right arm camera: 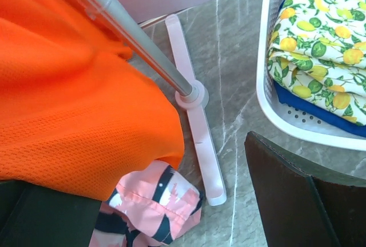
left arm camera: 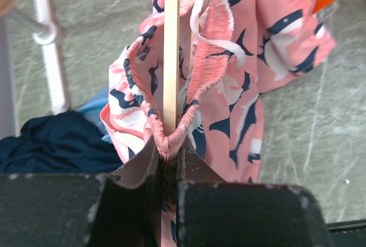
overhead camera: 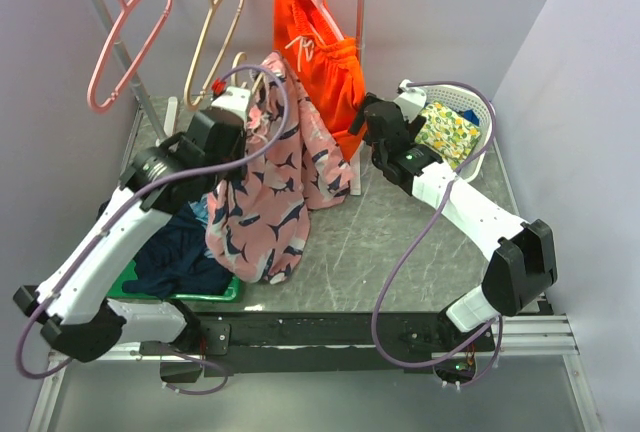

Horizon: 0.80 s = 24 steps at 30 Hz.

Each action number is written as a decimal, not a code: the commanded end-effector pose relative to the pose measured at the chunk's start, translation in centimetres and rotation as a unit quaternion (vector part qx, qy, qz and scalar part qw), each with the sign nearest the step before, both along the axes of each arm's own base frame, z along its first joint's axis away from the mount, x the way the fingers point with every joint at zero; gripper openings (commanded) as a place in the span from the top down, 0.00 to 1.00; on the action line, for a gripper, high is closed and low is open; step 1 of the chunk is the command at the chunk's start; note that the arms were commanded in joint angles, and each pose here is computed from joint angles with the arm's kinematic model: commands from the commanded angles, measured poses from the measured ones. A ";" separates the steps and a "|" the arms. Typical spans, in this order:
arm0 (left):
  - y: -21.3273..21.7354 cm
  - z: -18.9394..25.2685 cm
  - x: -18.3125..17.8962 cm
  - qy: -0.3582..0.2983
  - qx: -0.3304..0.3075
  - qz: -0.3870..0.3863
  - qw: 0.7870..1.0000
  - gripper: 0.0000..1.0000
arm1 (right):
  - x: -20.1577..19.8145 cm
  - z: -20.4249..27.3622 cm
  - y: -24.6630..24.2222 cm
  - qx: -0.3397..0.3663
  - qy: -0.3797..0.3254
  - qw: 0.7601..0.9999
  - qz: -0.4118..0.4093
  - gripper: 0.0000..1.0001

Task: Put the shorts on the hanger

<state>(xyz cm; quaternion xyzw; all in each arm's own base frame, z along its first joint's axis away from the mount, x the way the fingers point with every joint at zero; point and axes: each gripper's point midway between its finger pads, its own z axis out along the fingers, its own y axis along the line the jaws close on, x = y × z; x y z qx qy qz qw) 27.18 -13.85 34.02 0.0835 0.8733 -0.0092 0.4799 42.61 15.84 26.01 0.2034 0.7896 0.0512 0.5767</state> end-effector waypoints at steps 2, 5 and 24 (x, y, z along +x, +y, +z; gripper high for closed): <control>-0.4 5.8 3.2 -0.072 -0.072 -0.013 0.995 0.99 | -0.2 2.2 -0.1 0.016 -0.028 0.999 0.009 0.00; 0.1 7.2 4.1 -0.079 -0.077 -0.004 0.994 0.99 | -0.1 2.4 0.4 0.018 -0.029 0.999 0.024 0.00; -0.7 15.0 8.6 -0.152 -0.099 0.004 0.983 0.99 | -1.2 2.1 3.3 0.043 -0.036 0.994 0.097 0.03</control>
